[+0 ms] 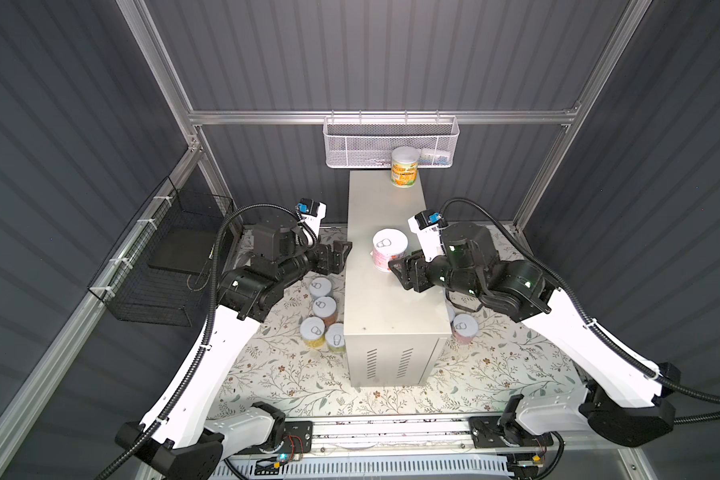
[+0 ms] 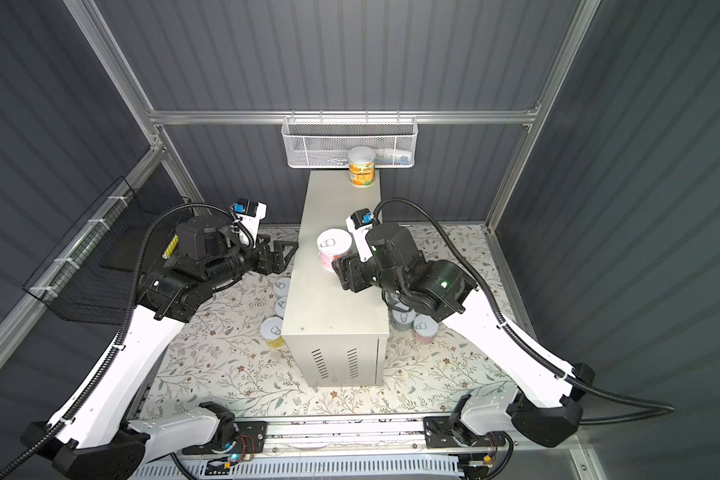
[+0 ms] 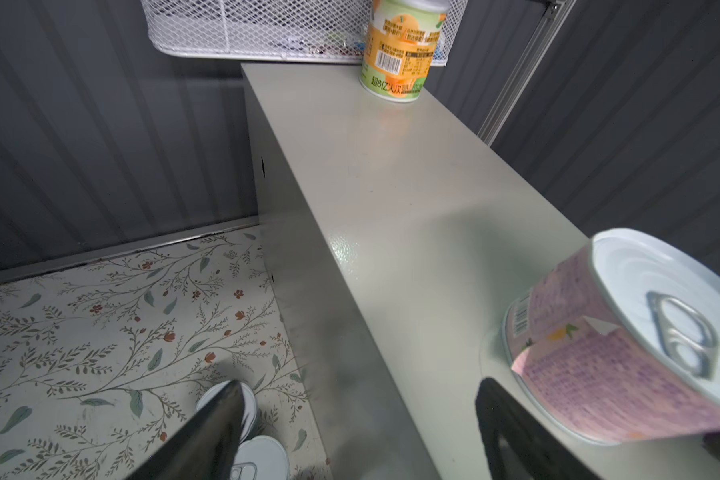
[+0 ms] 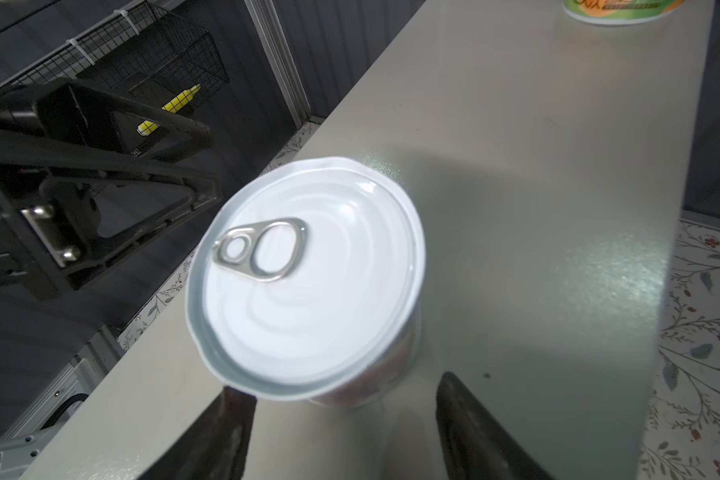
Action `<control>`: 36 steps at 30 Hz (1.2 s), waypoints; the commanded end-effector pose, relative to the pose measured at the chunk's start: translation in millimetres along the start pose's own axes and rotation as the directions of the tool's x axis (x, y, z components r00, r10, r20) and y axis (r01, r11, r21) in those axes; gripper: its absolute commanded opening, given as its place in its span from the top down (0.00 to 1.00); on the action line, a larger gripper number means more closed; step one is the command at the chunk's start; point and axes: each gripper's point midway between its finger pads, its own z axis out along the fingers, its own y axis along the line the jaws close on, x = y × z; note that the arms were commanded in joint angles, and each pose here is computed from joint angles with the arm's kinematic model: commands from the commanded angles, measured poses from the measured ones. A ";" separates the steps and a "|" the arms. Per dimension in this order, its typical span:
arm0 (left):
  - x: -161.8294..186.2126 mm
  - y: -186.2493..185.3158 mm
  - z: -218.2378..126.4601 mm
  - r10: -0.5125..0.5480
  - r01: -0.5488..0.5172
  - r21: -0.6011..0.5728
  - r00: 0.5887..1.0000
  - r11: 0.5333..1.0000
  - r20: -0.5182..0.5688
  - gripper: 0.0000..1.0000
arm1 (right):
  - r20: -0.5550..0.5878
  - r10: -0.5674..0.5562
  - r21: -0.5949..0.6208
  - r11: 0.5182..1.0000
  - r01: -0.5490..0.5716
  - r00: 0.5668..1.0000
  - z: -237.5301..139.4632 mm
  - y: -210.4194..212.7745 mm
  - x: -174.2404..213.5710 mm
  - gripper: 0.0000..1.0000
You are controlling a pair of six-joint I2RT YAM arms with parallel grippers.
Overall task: Place and organize the canned foods onto the counter
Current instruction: 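Regrasp the pink can with the right gripper while the left arm rises, then slide the pink can with the right gripper beside the orange can and release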
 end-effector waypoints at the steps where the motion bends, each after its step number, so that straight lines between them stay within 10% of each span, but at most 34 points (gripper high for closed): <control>1: -0.5 7.0 6.6 -0.029 0.029 -0.034 0.999 0.999 0.016 0.13 | 0.050 -0.006 -0.003 1.000 0.006 0.999 6.9 -0.6 -20.7 0.33; 36: 17.3 33.2 41.1 -0.020 0.017 -0.124 1.000 0.992 -0.024 0.13 | 0.203 0.156 0.041 0.985 -0.168 0.967 162.6 -97.2 -125.2 0.47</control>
